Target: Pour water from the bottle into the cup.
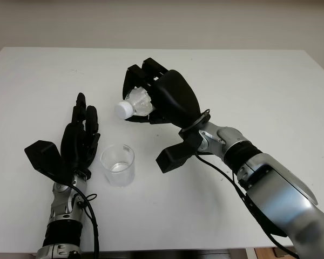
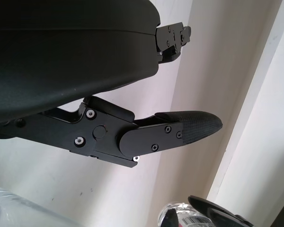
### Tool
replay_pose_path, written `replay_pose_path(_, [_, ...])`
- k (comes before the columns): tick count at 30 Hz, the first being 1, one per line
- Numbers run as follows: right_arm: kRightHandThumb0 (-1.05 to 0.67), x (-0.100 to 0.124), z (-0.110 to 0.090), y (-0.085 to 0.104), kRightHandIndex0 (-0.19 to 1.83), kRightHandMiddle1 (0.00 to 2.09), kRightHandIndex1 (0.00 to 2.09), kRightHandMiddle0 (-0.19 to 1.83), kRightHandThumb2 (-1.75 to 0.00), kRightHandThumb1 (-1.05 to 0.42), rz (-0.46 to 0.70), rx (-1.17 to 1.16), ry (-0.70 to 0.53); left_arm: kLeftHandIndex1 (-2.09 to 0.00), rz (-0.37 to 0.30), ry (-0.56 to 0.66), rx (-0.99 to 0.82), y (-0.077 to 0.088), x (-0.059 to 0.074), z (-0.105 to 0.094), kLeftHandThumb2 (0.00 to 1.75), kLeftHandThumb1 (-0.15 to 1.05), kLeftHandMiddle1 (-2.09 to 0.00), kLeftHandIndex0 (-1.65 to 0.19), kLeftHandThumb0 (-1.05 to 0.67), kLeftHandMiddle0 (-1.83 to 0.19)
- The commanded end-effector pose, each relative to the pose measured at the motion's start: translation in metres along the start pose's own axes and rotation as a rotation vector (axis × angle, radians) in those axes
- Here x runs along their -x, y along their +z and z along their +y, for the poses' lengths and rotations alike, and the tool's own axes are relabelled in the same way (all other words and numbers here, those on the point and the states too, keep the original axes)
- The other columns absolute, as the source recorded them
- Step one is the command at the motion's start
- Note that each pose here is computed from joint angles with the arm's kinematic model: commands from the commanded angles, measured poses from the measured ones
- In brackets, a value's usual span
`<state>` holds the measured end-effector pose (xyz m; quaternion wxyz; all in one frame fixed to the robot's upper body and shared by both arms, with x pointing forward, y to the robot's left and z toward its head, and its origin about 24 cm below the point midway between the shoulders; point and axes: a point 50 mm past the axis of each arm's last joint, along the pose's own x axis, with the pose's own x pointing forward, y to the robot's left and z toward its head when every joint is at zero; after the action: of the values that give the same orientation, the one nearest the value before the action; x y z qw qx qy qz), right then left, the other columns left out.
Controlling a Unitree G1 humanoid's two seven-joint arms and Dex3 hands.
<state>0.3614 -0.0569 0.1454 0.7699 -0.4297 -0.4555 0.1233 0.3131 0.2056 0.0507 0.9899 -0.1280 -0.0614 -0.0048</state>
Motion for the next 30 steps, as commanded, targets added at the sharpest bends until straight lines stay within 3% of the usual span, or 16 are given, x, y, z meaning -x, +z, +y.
replay_pose_path(1, [-0.43,-0.004,-0.004,0.003,1.33,2.09,2.09,0.97,-0.26,-1.05,0.011,-0.057,-0.033,-0.05,0.058,0.019,0.019,-0.015,0.009,0.003,0.52,1.05,-0.05,0.16,-0.70,0.14])
replay_pose_path(9, [-0.39,-0.006,-0.014,-0.008,1.40,2.09,2.09,1.04,-0.28,-1.05,0.194,-0.346,-0.020,-0.05,0.062,0.020,0.016,-0.015,0.010,0.002,0.53,1.05,-0.05,0.16,-0.70,0.14])
replay_pose_path(18, [-0.35,-0.007,-0.041,-0.023,1.38,2.09,2.09,1.05,-0.34,-1.05,0.329,-0.627,-0.011,-0.06,0.069,0.010,0.013,-0.015,0.010,0.001,0.53,1.05,-0.05,0.16,-0.70,0.15])
replay_pose_path(25, [-0.35,0.004,-0.060,-0.035,1.37,2.09,2.09,1.08,-0.37,-1.05,0.435,-0.799,-0.012,-0.06,0.068,0.007,0.015,-0.015,0.009,0.001,0.54,1.05,-0.05,0.15,-0.69,0.15])
replay_pose_path(30, [-0.37,0.020,-0.074,-0.045,1.40,2.09,2.09,1.02,-0.36,-1.05,0.602,-0.895,-0.037,-0.05,0.072,0.003,0.003,-0.015,0.009,0.001,0.55,1.05,-0.05,0.16,-0.70,0.16])
